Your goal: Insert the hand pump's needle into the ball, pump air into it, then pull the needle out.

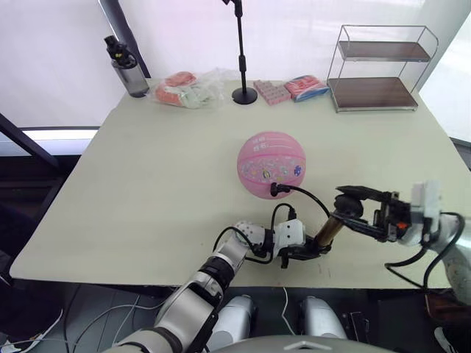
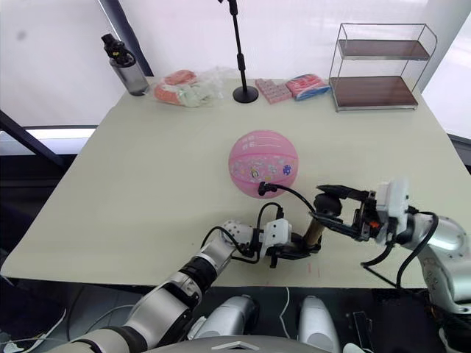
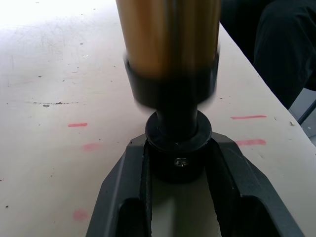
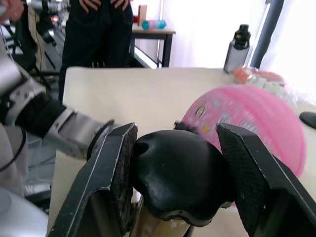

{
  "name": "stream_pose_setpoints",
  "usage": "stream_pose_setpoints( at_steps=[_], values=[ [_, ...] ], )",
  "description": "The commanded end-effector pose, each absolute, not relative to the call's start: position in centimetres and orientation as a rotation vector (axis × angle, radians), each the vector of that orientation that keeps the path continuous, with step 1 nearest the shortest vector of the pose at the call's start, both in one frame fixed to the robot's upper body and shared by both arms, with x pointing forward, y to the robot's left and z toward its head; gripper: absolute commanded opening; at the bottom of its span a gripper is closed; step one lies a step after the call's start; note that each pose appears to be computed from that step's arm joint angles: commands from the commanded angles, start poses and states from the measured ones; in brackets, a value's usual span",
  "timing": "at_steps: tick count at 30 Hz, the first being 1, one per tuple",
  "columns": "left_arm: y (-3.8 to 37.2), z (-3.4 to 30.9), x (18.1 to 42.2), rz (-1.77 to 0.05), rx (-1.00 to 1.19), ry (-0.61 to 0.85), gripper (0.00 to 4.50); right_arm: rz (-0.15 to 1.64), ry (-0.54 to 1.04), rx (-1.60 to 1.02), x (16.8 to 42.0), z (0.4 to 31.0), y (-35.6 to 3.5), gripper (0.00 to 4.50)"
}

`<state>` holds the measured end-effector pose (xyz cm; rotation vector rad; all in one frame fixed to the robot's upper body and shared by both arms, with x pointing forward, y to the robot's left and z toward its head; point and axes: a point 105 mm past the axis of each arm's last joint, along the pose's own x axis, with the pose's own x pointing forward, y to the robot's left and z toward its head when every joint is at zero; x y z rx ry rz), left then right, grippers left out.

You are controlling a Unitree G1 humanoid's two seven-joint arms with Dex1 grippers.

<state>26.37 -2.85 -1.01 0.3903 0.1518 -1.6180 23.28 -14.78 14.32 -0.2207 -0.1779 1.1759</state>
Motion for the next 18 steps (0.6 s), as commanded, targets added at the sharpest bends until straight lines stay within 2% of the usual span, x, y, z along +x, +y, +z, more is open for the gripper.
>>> stream_pose_setpoints(
  at_steps=[1, 7, 11, 18],
  values=[
    [-1.9, -3.9, 24.5, -1.654, 0.400, 0.286, 1.09, 1.158, -0.036, -0.248, 23.0, 10.4, -15.1, 2.10],
    [-1.9, -3.9, 24.5, -1.654, 0.397, 0.292, 1.09, 1.157, -0.116, -0.201, 23.0, 13.5, -15.5, 2.10],
    [-2.0, -3.9, 24.5, -1.656, 0.398, 0.290, 1.09, 1.191, -0.228, -0.158, 22.9, 17.9, -15.5, 2.10],
    [-2.1, -3.8, 24.6, -1.652, 0.393, 0.288, 1.09, 1.249, -0.335, -0.104, 22.1, 24.0, -16.2, 2.10]
  ],
)
